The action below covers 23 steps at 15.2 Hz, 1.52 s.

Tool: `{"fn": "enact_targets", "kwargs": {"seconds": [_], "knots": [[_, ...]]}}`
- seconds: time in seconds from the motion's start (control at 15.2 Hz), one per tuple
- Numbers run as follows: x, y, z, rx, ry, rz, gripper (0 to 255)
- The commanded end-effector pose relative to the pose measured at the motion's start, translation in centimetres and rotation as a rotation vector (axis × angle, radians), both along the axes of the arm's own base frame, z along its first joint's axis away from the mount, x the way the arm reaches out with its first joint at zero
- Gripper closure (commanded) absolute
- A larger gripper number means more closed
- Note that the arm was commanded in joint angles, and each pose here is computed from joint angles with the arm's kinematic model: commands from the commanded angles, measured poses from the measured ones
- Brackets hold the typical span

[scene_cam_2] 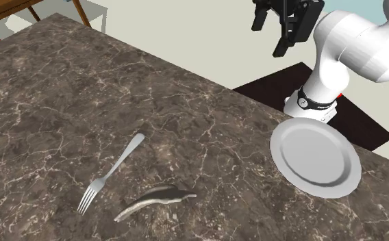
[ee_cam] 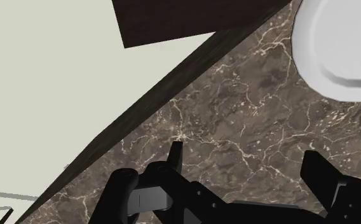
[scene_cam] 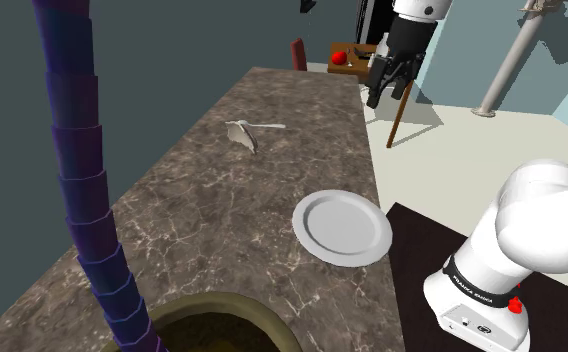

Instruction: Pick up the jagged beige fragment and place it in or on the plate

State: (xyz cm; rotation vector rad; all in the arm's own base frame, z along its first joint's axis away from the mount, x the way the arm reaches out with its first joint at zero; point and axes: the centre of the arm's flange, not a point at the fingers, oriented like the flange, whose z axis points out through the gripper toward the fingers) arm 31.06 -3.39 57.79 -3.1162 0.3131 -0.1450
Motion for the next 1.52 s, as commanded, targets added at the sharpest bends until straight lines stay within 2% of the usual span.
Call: {"fn": "enact_targets", "kwargs": {"seconds": [0.0, 1.45], "knots": [[0.0, 0.0, 0.0, 0.0, 0.0, 0.0, 0], [26.5, 14.7, -7.9, -0.208, 0.066, -0.005, 0]]}}
